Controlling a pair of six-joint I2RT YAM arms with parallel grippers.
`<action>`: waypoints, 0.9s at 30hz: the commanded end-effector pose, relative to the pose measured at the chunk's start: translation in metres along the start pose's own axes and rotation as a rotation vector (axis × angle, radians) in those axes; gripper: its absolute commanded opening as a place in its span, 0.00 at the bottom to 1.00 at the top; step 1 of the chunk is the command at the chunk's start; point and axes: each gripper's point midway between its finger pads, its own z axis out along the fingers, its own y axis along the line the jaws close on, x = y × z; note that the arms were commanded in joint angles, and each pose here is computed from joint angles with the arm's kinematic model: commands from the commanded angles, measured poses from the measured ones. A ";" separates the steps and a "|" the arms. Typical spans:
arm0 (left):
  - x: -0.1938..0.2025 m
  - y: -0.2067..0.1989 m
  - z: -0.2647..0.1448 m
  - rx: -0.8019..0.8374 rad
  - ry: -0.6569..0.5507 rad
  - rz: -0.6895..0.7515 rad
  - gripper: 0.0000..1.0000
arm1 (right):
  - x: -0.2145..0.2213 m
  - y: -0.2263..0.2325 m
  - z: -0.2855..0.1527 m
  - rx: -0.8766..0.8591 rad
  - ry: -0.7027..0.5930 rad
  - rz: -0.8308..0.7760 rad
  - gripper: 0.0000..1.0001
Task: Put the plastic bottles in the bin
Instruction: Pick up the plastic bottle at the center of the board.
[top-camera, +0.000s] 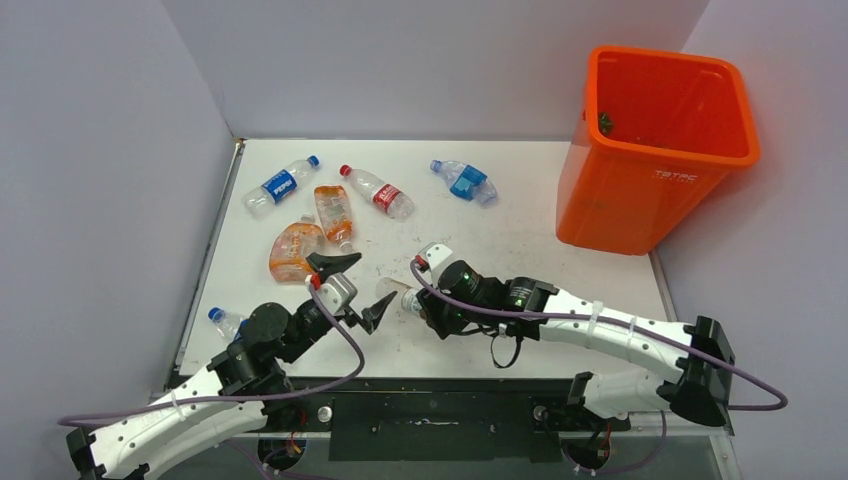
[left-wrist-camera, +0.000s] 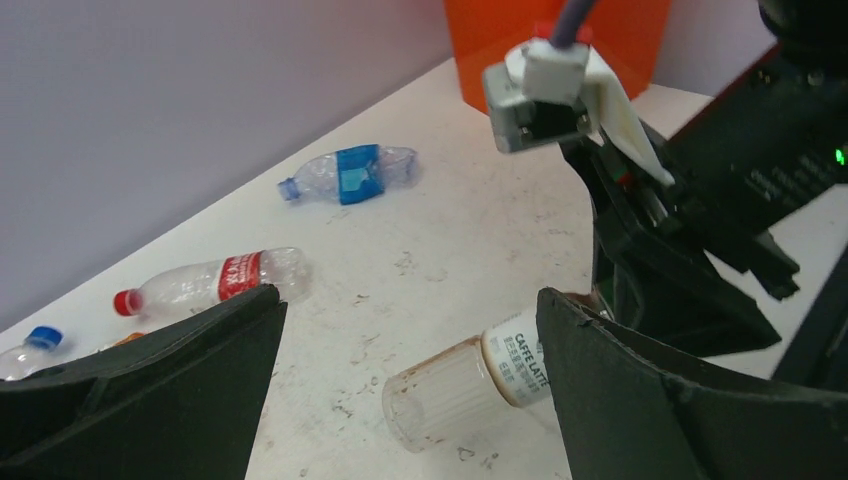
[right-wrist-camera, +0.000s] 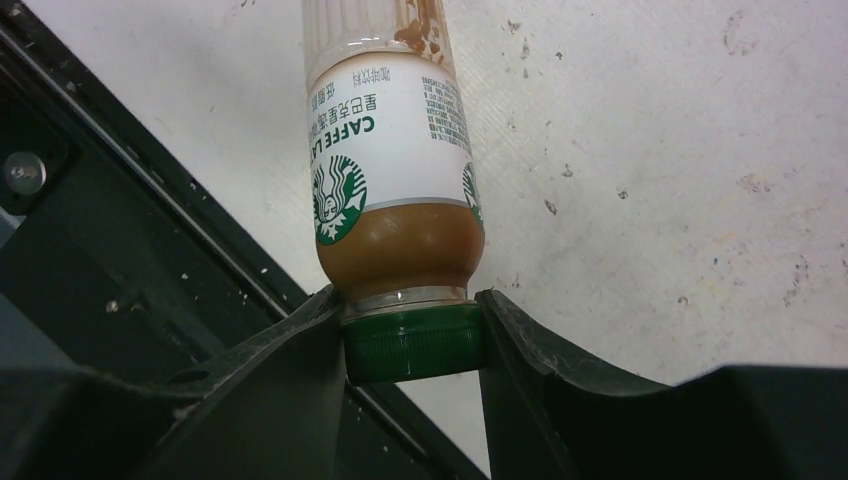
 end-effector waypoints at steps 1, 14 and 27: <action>-0.007 -0.040 0.000 0.231 -0.044 0.039 0.96 | -0.004 0.000 -0.049 0.021 0.019 -0.008 0.05; 0.027 -0.085 -0.011 0.451 0.035 0.246 0.96 | -0.016 0.016 -0.101 -0.111 -0.006 -0.094 0.05; 0.048 -0.081 0.006 0.343 0.152 0.562 0.96 | -0.027 0.032 -0.106 -0.170 0.018 -0.139 0.05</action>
